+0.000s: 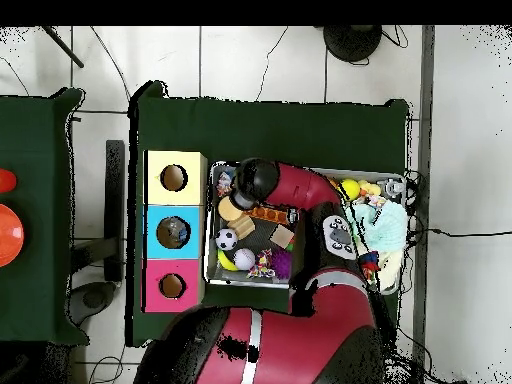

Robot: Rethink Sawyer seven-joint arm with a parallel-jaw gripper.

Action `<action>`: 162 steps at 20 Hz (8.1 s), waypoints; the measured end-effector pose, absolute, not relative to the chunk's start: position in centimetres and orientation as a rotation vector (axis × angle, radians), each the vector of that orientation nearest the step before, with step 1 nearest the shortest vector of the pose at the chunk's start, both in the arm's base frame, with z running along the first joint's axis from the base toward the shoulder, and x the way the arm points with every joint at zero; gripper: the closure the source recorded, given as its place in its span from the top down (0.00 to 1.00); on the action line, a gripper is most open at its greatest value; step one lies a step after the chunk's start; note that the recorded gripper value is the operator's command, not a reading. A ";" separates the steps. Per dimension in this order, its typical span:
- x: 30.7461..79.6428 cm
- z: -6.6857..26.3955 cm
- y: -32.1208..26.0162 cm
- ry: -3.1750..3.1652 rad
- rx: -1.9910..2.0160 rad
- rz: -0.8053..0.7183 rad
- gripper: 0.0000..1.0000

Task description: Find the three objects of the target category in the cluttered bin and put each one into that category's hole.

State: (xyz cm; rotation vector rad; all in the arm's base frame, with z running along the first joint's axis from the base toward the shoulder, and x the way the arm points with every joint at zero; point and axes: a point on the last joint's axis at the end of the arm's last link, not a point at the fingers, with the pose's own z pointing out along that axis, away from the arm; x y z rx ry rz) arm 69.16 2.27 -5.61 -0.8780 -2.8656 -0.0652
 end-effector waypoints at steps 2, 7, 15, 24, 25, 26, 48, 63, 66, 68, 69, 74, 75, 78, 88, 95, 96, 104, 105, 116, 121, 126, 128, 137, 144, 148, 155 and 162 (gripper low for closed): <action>69.2 -5.5 2.3 -2.858 -0.884 -0.070 0.00; 69.3 -5.5 2.3 -2.854 -0.891 -0.075 0.00; 68.3 -5.1 2.5 -2.853 -0.892 -0.072 0.00; 65.8 -3.5 2.4 -2.901 -0.924 -0.068 0.00; 65.3 -3.4 2.3 -2.898 -0.928 -0.067 0.00; 64.7 -3.2 2.2 -2.892 -0.933 -0.066 0.00; 59.1 -1.3 -5.0 -2.764 -1.076 -0.057 0.00; 56.2 -1.2 -13.2 -2.792 -1.046 0.019 0.00; 55.7 -1.4 -14.5 -2.795 -1.041 0.026 0.00; 55.3 -1.6 -15.5 -2.807 -1.037 0.038 0.00; 55.1 -1.7 -16.0 -2.813 -1.035 0.044 0.00; 54.3 -2.6 -17.4 -2.853 -1.019 0.068 0.00; 54.2 -2.7 -17.5 -2.864 -1.011 0.073 0.00; 54.2 -2.8 -17.5 -2.882 -0.990 0.083 0.00; 54.0 -3.0 -17.5 -2.894 -0.960 0.088 0.00; 54.0 -3.2 -17.3 -2.912 -0.946 0.096 1.00; 53.9 -3.5 -17.1 -2.916 -0.941 0.098 1.00; 53.8 -3.5 -16.0 -2.954 -0.887 0.164 1.00; 53.8 -3.5 -15.9 -2.957 -0.884 0.168 1.00; 53.7 -3.6 -14.8 -2.980 -0.838 0.217 1.00; 53.7 -3.5 -14.6 -2.976 -0.841 0.227 1.00; 53.8 -3.4 -14.3 -2.975 -0.839 0.240 1.00; 53.7 -3.3 -14.3 -2.971 -0.848 0.247 1.00; 54.0 -3.1 -14.5 -2.956 -0.896 0.238 1.00; 53.3 -1.7 -15.9 -2.909 -0.959 0.226 1.00; 51.3 -0.1 -18.2 -2.798 -1.031 0.203 1.00; 48.8 2.5 -23.0 -2.681 -1.180 0.136 1.00; 47.1 3.3 -24.0 -2.651 -1.236 0.084 1.00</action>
